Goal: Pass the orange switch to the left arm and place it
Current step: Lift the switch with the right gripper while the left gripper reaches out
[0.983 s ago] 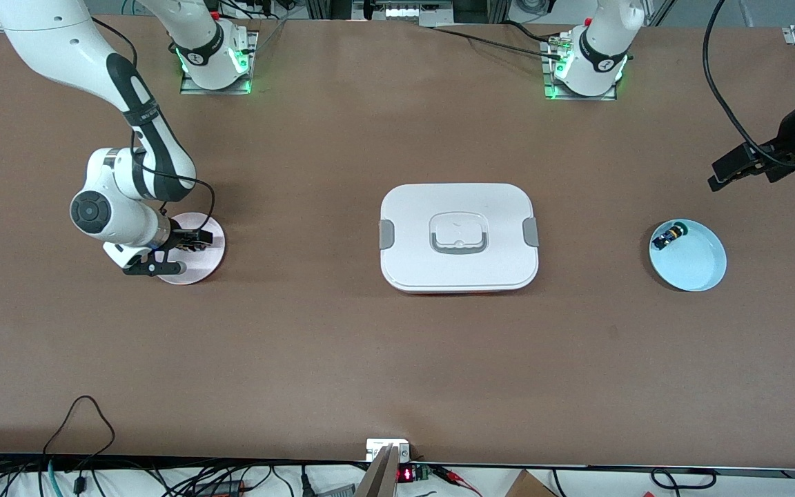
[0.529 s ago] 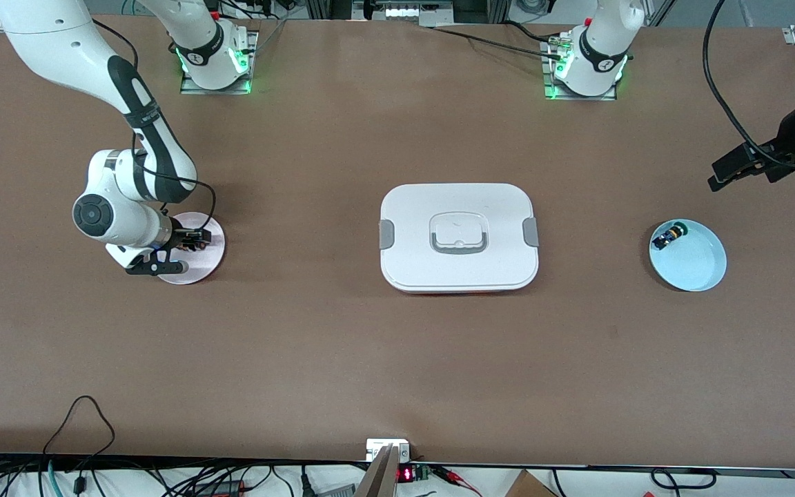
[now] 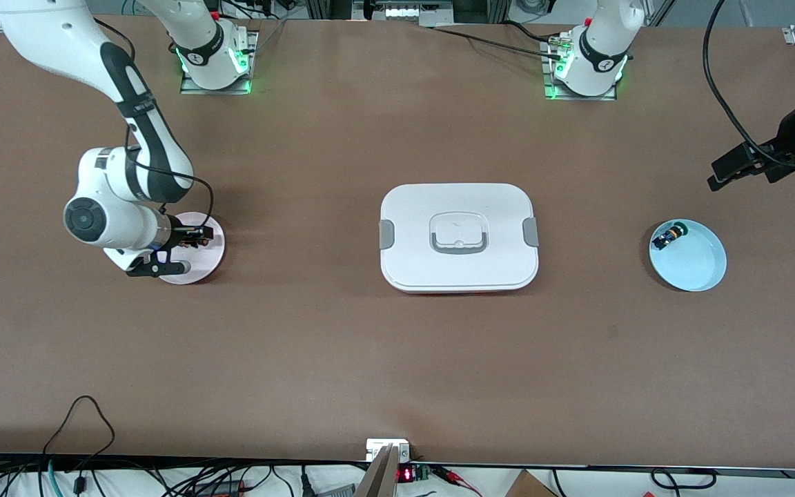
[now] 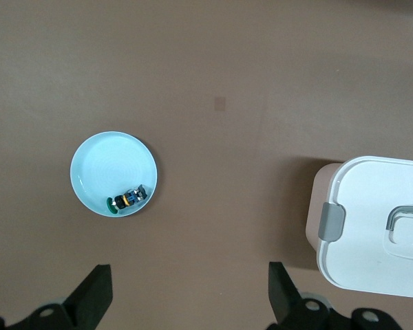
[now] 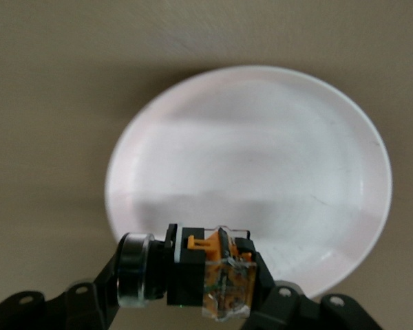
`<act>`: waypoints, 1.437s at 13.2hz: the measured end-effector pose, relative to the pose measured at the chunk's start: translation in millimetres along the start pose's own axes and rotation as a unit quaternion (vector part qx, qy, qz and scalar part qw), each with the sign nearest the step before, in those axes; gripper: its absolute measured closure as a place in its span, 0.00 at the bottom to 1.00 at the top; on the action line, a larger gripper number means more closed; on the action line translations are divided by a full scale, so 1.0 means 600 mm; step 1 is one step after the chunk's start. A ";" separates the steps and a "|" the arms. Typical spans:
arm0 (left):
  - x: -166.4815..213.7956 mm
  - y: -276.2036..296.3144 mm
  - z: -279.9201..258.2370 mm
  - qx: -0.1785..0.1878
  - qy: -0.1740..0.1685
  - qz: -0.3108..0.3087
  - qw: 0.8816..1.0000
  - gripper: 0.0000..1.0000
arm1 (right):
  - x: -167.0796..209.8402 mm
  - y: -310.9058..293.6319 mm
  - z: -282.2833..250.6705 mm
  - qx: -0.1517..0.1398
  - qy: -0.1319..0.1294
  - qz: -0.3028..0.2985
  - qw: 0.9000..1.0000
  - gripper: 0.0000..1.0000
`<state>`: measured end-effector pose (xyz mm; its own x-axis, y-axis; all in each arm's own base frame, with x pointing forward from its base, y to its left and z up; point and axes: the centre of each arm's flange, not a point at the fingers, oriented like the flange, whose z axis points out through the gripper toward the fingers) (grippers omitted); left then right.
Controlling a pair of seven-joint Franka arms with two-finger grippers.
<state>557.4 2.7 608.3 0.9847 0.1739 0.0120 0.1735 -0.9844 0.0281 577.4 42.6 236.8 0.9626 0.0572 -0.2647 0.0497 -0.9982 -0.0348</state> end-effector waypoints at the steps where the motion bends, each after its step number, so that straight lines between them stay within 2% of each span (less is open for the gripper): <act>1: 0.000 0.000 0.000 0.000 0.000 0.001 1.000 0.00 | 0.004 -0.007 -0.048 0.003 -0.002 -0.002 1.000 0.27; 7: 0.000 0.000 0.000 0.000 0.000 0.003 1.000 0.00 | 0.006 -0.023 -0.266 0.007 0.026 -0.032 0.999 0.27; 9: 0.000 0.000 0.000 0.000 0.000 0.003 1.000 0.00 | 0.002 -0.039 -0.328 0.007 0.044 -0.073 0.996 0.27; 11: 0.000 -0.001 0.000 0.000 0.000 0.003 1.000 0.00 | -0.010 -0.073 -0.389 0.022 0.072 -0.142 0.987 0.27; 13: 0.000 -0.001 0.000 0.000 0.000 0.004 1.000 0.00 | -0.027 -0.112 -0.441 0.053 0.106 -0.201 0.973 0.27; 15: 0.000 -0.001 0.000 0.000 0.000 0.004 1.000 0.00 | -0.047 -0.154 -0.476 0.097 0.133 -0.265 0.950 0.27; 17: 0.000 -0.001 0.000 0.000 0.000 0.005 1.000 0.00 | -0.057 -0.185 -0.492 0.160 0.160 -0.332 0.916 0.27; 19: 0.000 -0.001 0.000 -0.001 0.000 0.005 1.000 0.00 | -0.061 -0.210 -0.497 0.203 0.184 -0.389 0.880 0.27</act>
<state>557.4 3.5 608.3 0.9862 0.1649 0.0121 0.1645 -0.9860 0.0292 615.5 160.2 538.2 0.7042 0.6347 0.3183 0.7042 -0.5667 -0.4278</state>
